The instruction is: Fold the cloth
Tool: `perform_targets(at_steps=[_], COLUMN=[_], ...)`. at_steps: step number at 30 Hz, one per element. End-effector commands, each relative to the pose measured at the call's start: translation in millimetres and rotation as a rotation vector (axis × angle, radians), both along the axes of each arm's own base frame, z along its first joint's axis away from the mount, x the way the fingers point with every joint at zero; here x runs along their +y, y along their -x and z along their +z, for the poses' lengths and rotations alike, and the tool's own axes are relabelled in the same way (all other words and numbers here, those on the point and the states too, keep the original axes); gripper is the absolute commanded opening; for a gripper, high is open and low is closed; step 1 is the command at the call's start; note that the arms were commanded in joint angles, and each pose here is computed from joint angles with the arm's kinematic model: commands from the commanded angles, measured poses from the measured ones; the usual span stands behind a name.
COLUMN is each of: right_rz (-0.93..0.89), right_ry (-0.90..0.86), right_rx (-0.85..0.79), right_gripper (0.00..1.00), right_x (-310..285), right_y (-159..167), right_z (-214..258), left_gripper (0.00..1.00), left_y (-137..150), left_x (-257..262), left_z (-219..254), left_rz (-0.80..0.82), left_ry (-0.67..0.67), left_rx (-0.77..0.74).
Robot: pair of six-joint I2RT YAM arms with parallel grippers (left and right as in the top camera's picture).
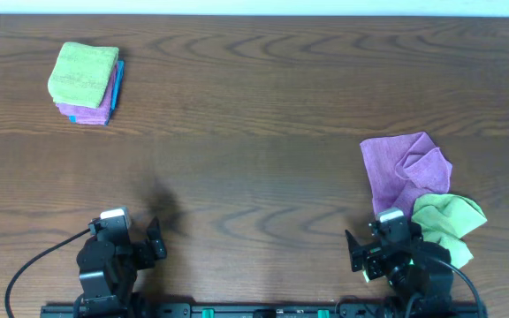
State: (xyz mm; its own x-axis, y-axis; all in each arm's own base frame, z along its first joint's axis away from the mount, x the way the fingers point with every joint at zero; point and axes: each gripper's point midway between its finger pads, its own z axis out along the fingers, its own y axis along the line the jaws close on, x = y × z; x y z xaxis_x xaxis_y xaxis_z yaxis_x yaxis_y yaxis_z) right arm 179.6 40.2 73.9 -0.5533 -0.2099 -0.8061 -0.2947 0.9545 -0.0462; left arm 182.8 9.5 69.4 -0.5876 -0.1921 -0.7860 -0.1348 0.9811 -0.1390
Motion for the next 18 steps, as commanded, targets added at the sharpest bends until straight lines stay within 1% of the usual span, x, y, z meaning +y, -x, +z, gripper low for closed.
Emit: perform_targets(at_steps=[1,18], right_rz=[-0.004,-0.004], right_ry=[0.013,0.013], right_rx=[0.001,0.001], right_gripper=[0.99,0.99], right_x=[-2.3,-2.3], right_y=[-0.1,-0.1], right_z=[-3.2,-3.2], left_gripper=[0.95,0.95], left_y=[2.8,2.8], left_x=[2.2,2.1], left_z=[-9.3,-9.3], left_rz=[0.019,0.019], left_ry=[0.004,0.005], left_rx=[0.026,0.025])
